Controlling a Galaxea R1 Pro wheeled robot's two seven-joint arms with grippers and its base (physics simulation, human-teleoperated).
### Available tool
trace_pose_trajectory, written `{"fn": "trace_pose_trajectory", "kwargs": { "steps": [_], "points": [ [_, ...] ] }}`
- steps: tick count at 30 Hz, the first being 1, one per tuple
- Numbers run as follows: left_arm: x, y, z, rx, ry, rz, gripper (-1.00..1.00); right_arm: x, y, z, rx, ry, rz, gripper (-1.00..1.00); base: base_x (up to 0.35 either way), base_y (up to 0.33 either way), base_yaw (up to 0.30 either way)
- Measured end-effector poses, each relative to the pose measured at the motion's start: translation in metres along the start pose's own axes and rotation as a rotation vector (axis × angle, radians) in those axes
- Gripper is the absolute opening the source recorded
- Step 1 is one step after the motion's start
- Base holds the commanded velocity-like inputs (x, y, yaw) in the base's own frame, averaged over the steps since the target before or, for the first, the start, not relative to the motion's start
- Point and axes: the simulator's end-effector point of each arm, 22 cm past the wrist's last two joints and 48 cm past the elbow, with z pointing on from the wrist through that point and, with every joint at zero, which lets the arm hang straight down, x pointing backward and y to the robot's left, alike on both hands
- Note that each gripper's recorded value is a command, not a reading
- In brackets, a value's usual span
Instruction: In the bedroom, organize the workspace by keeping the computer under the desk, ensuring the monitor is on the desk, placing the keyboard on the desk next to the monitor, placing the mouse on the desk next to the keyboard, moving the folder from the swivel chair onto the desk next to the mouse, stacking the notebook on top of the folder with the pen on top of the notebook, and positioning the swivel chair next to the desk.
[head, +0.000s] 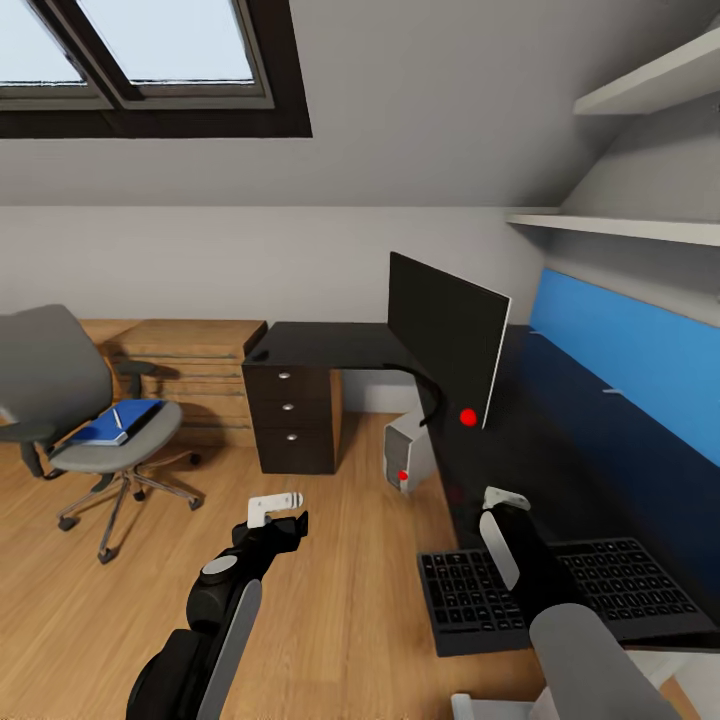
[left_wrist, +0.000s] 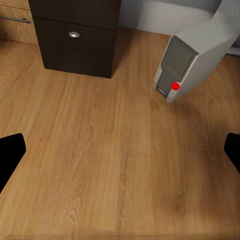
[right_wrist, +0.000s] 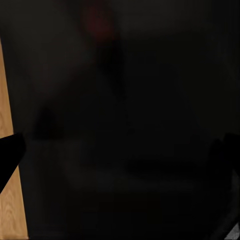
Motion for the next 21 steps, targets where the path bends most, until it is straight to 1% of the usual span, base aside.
{"fn": "trace_pose_trajectory", "kwargs": {
  "steps": [6,21],
  "points": [
    [0.0001,0.0001,0.0001,0.0,0.0,0.0,1.0,0.0,0.0004,0.0,-0.001,0.0,0.001,1.0,-0.166,0.0,0.0],
    [-0.0001,0.0,-0.0001,0.0,0.0,0.0,1.0,-0.0002,0.0005,-0.0001,-0.002,-0.001,0.001,1.0,-0.038,0.0,0.0]
  ]
}}
